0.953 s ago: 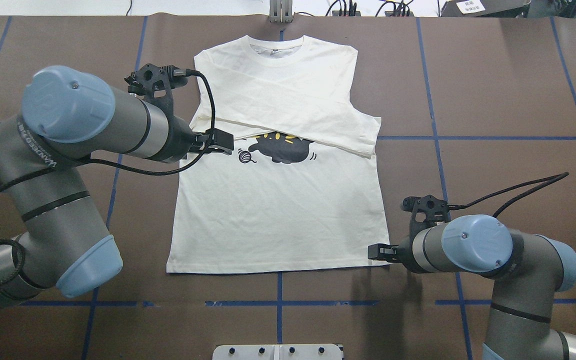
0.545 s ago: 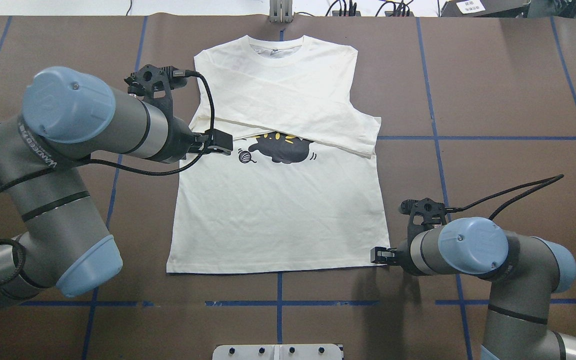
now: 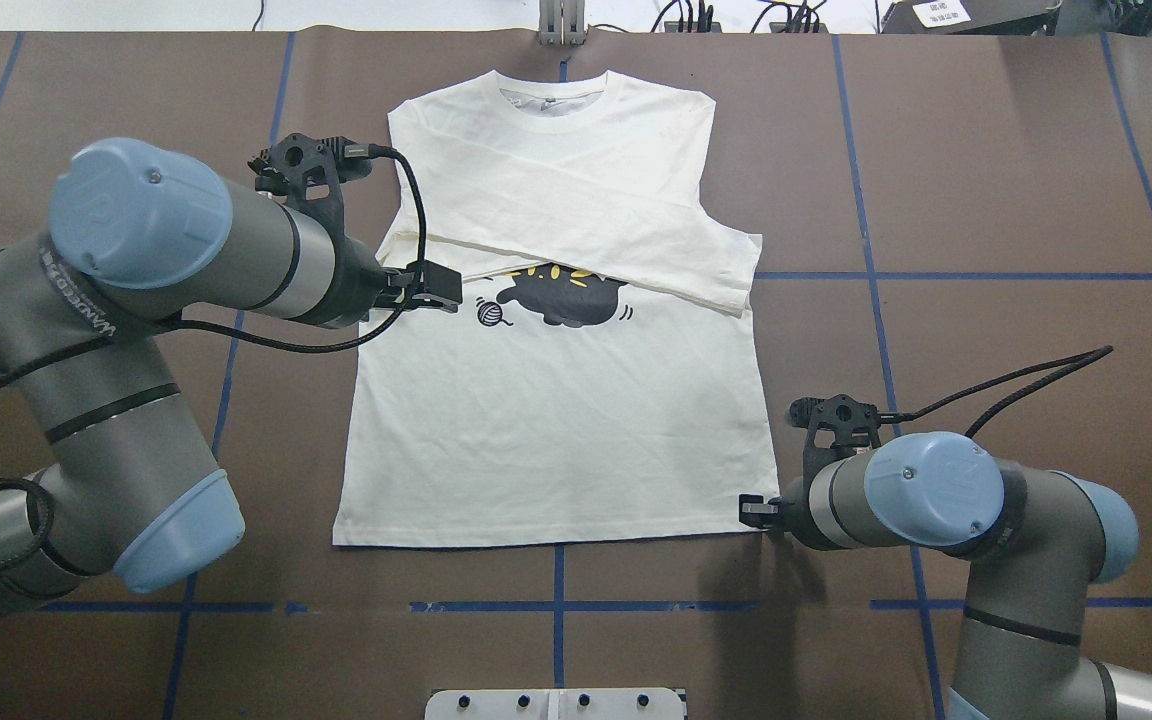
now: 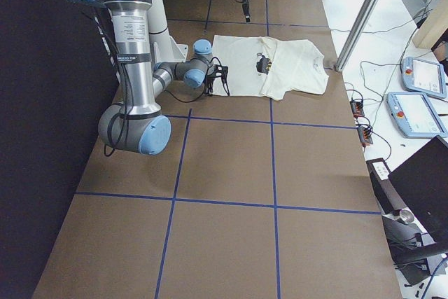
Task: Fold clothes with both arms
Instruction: 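Release the sleeve with the left gripper while the right gripper moves to the hem, then lower both grippers to the bottom hem corners and grasp them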
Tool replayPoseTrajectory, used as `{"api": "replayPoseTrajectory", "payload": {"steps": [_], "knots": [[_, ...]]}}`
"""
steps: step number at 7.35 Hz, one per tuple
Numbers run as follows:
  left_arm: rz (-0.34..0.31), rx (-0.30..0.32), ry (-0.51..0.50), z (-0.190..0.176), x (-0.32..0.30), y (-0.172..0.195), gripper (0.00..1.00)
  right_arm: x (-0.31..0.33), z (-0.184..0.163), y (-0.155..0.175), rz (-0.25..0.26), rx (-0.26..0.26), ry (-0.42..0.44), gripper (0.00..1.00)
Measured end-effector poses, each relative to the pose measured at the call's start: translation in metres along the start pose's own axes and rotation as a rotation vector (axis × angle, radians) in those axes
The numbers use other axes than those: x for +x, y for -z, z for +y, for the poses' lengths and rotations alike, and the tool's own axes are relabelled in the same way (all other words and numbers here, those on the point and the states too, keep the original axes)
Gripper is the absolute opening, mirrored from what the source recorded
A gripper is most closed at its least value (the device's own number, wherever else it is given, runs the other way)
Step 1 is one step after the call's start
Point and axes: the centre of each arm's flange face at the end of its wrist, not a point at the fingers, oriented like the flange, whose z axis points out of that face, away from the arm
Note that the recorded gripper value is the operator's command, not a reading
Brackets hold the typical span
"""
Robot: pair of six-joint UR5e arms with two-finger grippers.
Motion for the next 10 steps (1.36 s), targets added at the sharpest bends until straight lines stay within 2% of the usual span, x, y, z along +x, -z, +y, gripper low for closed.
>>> {"api": "replayPoseTrajectory", "payload": {"steps": [3,4,5,7,9,10], "knots": [[-0.009,-0.005,0.005,0.002,-0.007,-0.003,1.00,-0.006,-0.004,0.012,-0.027,0.013,-0.006,0.00],[-0.028,-0.015,0.028,0.007,-0.020,-0.009,1.00,-0.009,-0.006,0.022,-0.048,0.022,-0.007,0.00],[-0.041,-0.031,0.092,0.022,-0.042,-0.016,0.96,-0.012,-0.010,0.033,-0.070,0.033,-0.010,0.00],[-0.033,-0.097,0.250,0.086,-0.069,-0.026,0.83,-0.016,-0.017,0.052,-0.103,0.053,-0.016,0.00],[-0.104,-0.118,0.328,0.141,-0.078,-0.055,0.83,-0.018,-0.021,0.061,-0.119,0.063,-0.018,0.00],[-0.144,-0.112,0.335,0.154,-0.083,-0.068,0.83,-0.021,-0.023,0.063,-0.126,0.066,-0.019,0.00]]}}
